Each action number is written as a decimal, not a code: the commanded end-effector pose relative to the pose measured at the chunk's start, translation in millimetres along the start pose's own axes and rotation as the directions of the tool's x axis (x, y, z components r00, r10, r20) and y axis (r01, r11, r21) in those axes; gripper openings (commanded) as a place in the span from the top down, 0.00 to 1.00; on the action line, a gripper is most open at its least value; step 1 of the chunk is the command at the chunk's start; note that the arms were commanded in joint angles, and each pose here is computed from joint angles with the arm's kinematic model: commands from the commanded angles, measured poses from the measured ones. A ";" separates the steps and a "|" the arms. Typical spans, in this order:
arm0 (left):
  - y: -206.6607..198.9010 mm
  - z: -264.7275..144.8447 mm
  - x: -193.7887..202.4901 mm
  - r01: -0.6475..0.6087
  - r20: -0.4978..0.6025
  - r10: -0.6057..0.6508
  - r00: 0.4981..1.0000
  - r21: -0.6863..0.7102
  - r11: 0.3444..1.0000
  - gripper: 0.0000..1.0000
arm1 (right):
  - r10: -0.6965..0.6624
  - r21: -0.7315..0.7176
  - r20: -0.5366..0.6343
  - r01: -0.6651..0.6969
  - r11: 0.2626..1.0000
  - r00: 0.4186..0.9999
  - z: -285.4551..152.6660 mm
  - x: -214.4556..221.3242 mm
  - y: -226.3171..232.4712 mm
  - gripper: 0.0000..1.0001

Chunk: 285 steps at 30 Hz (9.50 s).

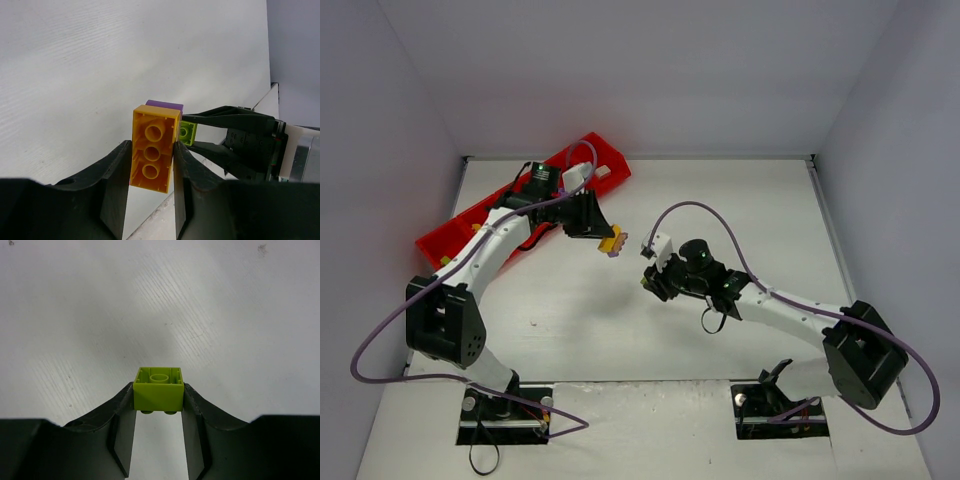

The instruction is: Sort the legos into containers by color

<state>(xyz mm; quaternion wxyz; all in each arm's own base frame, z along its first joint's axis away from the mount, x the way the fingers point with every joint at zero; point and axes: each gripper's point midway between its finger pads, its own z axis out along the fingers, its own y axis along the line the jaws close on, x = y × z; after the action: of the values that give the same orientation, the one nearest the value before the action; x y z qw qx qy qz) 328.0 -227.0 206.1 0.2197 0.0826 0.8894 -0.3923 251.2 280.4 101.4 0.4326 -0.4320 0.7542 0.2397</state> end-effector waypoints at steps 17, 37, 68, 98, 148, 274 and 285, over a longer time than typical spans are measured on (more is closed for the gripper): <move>3.9 -32.7 -18.9 -0.046 0.116 0.048 0.992 -0.016 0.999 1.00 | 0.102 0.091 -0.150 -0.089 0.992 0.983 48.8 21.7 -24.7 0.50; -15.7 -34.4 -10.6 -0.042 0.091 0.034 0.995 0.087 0.995 1.00 | -0.089 0.009 0.174 0.089 0.996 0.981 3.0 -104.9 -7.0 0.13; -40.6 -21.7 9.8 -0.058 0.016 0.056 0.998 0.159 0.986 1.00 | -0.153 -0.018 0.217 0.160 0.987 0.964 27.5 -136.7 0.3 0.08; -29.4 -31.0 1.2 -0.092 0.035 0.089 0.995 0.092 0.992 1.00 | -0.080 0.030 0.083 0.077 0.997 0.993 16.4 -69.5 -4.3 1.00; 293.4 -185.3 -103.4 0.595 0.624 -0.036 0.781 -0.725 0.347 0.73 | 0.068 0.144 0.104 -0.082 0.986 0.992 -26.2 -52.8 -57.5 1.00; -2.9 129.0 60.2 -0.380 -0.195 0.334 0.922 -0.293 0.877 0.39 | 0.452 0.652 0.467 -0.642 0.404 0.760 -166.6 -33.8 -232.9 0.01; 8.5 144.2 100.7 -0.407 -0.296 0.327 0.897 -0.267 0.873 0.46 | 0.483 0.652 0.460 -0.653 0.386 0.745 -170.2 -18.6 -222.6 0.00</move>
<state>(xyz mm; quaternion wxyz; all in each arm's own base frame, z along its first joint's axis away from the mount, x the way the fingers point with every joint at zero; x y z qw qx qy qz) 290.6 -323.3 49.3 0.1702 0.2460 0.9405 -0.1614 369.4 51.5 190.9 0.5139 0.0996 0.8505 0.0516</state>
